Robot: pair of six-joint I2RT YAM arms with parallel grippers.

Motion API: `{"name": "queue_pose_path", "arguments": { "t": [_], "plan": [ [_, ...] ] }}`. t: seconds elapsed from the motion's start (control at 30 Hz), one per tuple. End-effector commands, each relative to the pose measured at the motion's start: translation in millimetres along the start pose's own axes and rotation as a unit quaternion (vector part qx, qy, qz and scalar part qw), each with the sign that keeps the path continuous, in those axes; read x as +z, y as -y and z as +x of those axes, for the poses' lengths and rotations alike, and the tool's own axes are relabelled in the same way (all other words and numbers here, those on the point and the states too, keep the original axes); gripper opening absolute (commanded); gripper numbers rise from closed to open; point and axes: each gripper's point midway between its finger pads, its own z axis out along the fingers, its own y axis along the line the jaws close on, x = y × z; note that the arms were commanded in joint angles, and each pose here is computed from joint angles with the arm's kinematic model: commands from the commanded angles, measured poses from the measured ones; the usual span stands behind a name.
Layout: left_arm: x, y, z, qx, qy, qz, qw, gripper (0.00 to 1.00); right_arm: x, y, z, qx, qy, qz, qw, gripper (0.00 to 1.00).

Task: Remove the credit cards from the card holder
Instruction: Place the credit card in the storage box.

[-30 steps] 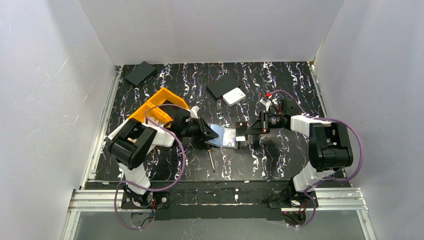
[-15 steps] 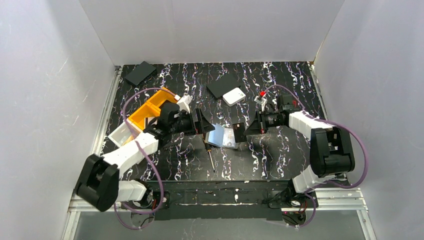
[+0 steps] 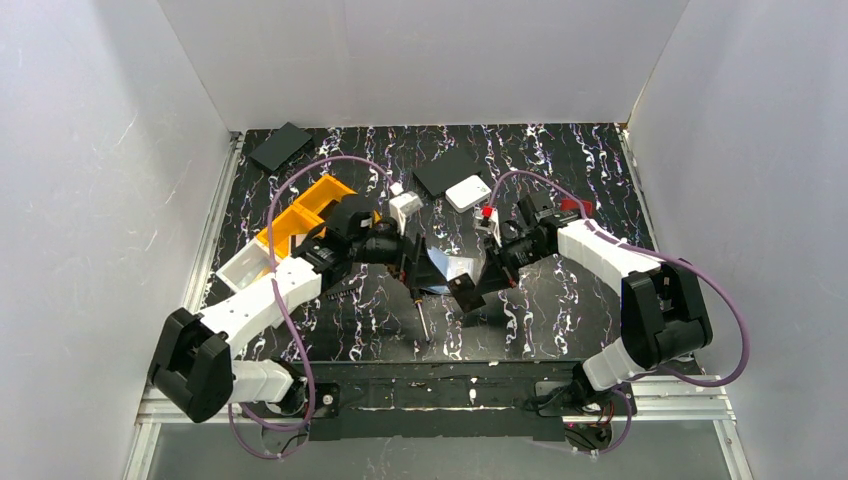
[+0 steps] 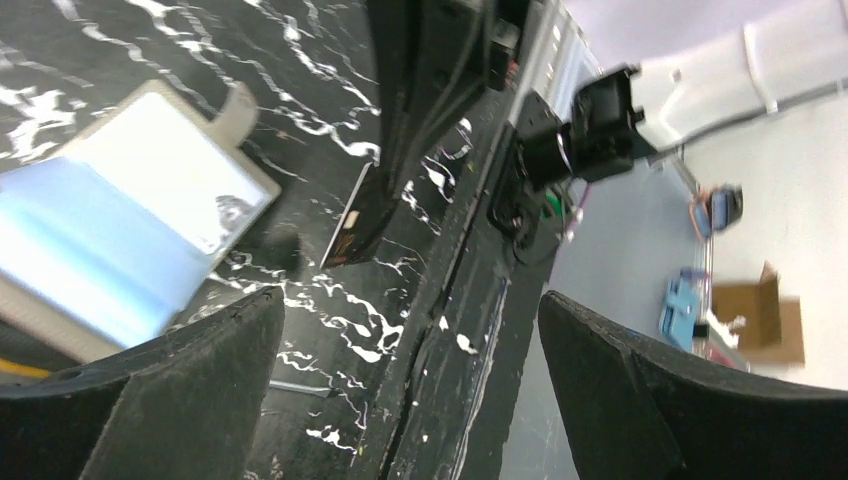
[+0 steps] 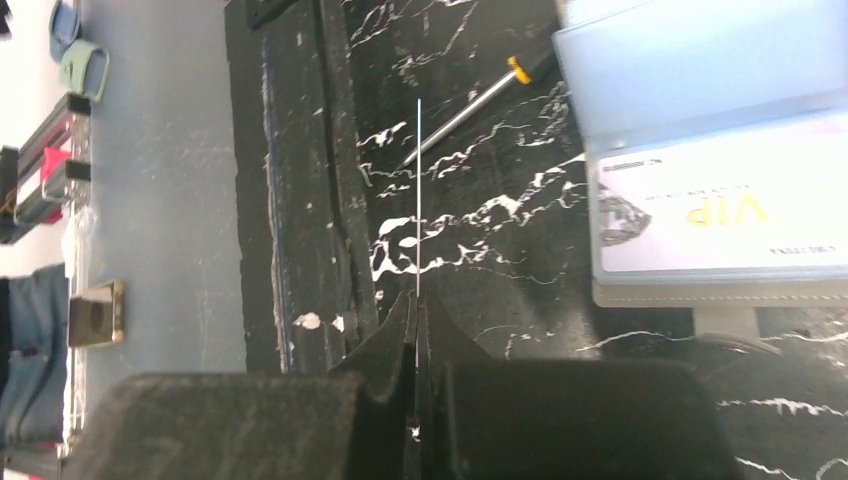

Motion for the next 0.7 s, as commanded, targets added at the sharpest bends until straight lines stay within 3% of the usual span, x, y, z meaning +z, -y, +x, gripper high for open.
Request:
{"name": "queue_pose_path", "arguments": {
  "t": [0.0,0.17,0.33,0.5,0.6,0.67],
  "plan": [
    [9.7,22.4,15.0,0.072,-0.041,0.059,0.995,0.97,-1.0,-23.5,-4.5,-0.058,-0.011,-0.042,0.997,0.01],
    [30.9,26.6,24.8,0.071,-0.068,0.079,0.992,0.9,0.0,-31.8,-2.9,-0.066,-0.014,-0.062,0.996,0.01],
    [51.2,26.5,37.0,0.045,-0.104,0.098,0.989,0.72,-0.3,-36.3,-2.7,-0.072,-0.015,-0.072,0.995,0.01],
    [62.9,29.3,46.0,0.038,-0.124,0.11,0.986,0.63,-0.3,-37.9,-2.1,-0.071,-0.014,-0.076,0.994,0.01],
    [65.5,31.9,48.0,0.035,-0.129,0.117,0.984,0.52,-0.3,-39.1,-2.5,-0.07,-0.014,-0.08,0.994,0.01],
    [67.1,32.7,50.4,0.028,-0.135,0.123,0.983,0.35,-0.4,-39.8,-2.5,-0.07,-0.014,-0.082,0.994,0.01]
  ]
}}
